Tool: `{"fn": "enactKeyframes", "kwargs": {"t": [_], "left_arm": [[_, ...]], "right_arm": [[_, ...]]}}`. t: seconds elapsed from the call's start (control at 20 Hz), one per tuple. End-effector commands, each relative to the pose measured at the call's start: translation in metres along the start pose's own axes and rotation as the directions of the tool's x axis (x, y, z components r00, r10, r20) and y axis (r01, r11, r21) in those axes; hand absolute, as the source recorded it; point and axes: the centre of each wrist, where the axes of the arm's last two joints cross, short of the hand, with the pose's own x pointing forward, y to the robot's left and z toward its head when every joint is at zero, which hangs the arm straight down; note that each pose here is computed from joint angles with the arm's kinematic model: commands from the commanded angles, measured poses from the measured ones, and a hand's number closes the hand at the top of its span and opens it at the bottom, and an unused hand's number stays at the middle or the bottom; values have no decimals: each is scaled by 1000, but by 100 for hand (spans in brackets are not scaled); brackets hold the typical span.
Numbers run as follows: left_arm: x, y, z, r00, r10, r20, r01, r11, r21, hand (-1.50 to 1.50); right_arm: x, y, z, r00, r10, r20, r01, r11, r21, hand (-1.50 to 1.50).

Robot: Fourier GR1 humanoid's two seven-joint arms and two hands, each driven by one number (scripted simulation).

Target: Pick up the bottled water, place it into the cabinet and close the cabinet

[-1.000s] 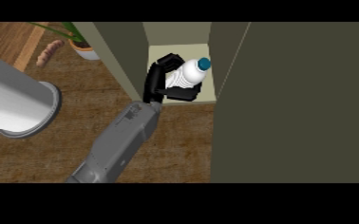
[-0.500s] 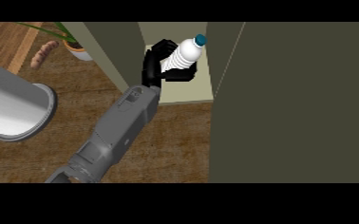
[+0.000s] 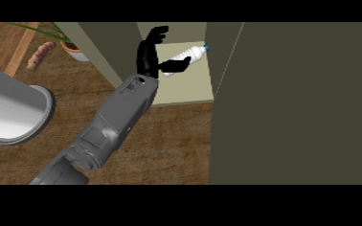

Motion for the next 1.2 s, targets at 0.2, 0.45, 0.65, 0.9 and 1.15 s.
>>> {"fn": "enactKeyframes", "kwargs": {"t": [0.2,0.45,0.65,0.9,1.15], "left_arm": [[9,7,-12,996,15,87,-16,1000,14,-150],[45,4,-19,913,344,220,-350,937,-13,150],[35,2,-13,849,485,211,-461,874,-154,150],[41,-4,-8,838,507,202,-474,860,-189,150],[39,-10,9,803,578,144,-526,802,-284,150]], "right_arm": [[20,2,-12,995,-71,77,70,997,9,-150],[10,3,-7,996,-62,59,62,998,4,-150],[22,6,-7,997,-66,46,65,998,26,-150],[38,3,-12,997,-74,37,72,995,64,-150],[28,12,-17,997,-52,50,51,998,30,-150]]}}
